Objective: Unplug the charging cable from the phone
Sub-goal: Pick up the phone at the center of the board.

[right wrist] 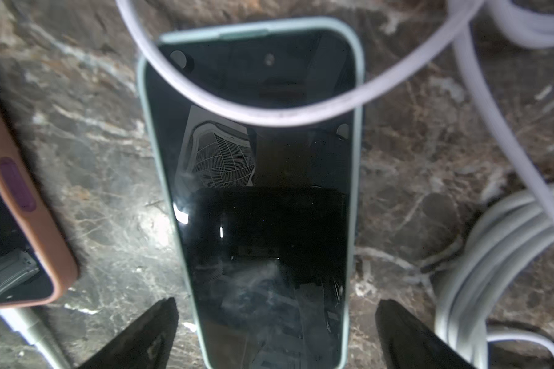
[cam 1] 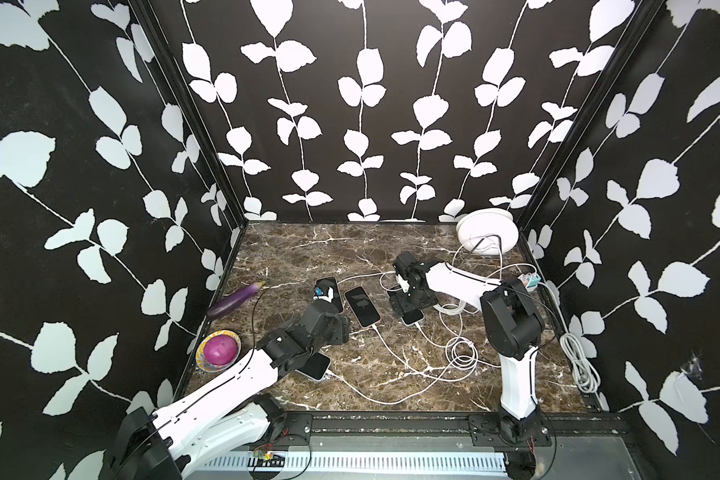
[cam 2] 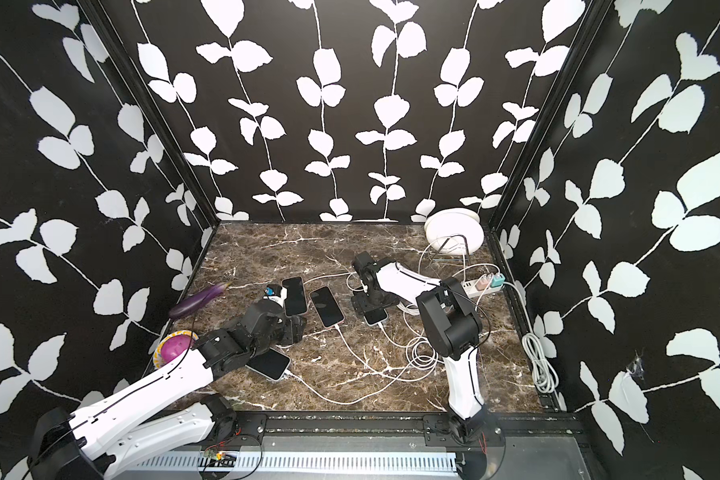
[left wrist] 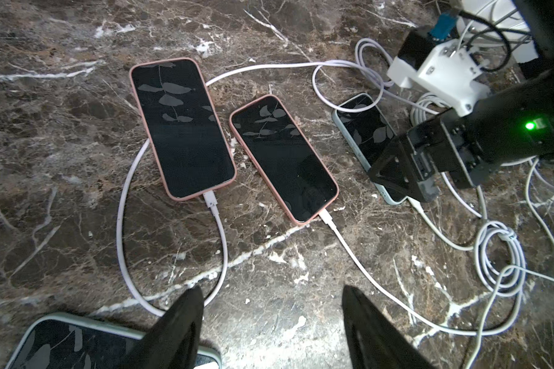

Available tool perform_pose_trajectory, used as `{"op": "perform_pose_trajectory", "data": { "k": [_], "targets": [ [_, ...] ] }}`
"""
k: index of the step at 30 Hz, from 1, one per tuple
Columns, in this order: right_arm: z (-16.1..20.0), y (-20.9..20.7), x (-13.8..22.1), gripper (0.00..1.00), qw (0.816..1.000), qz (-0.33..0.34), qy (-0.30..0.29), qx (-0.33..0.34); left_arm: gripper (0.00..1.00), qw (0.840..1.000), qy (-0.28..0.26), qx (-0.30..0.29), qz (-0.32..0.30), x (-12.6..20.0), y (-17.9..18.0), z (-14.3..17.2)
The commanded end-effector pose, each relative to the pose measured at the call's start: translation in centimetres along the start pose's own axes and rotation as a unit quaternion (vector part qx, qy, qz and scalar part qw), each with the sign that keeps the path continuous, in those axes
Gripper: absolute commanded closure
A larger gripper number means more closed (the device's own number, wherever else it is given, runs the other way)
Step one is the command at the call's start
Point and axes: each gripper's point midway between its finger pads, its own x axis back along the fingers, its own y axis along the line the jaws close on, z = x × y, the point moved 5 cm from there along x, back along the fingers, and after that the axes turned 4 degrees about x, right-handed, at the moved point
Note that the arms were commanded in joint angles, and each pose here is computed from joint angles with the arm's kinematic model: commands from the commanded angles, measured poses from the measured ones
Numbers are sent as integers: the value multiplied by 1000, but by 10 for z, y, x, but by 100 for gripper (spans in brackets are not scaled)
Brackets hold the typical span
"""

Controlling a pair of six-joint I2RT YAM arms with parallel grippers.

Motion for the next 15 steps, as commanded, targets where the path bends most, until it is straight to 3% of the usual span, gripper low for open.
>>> {"op": "perform_pose_trajectory", "data": {
  "k": [1, 5, 15],
  "targets": [
    [-4, 1, -4, 1, 1000, -7, 7, 10, 29, 1000, 4, -11, 18, -6, -7, 0],
    [-7, 0, -10, 1, 1000, 0, 15, 14, 29, 1000, 8, -12, 16, -10, -8, 0],
    [7, -8, -25, 17, 999, 24, 41, 11, 30, 999, 30, -5, 21, -24, -9, 10]
  ]
}}
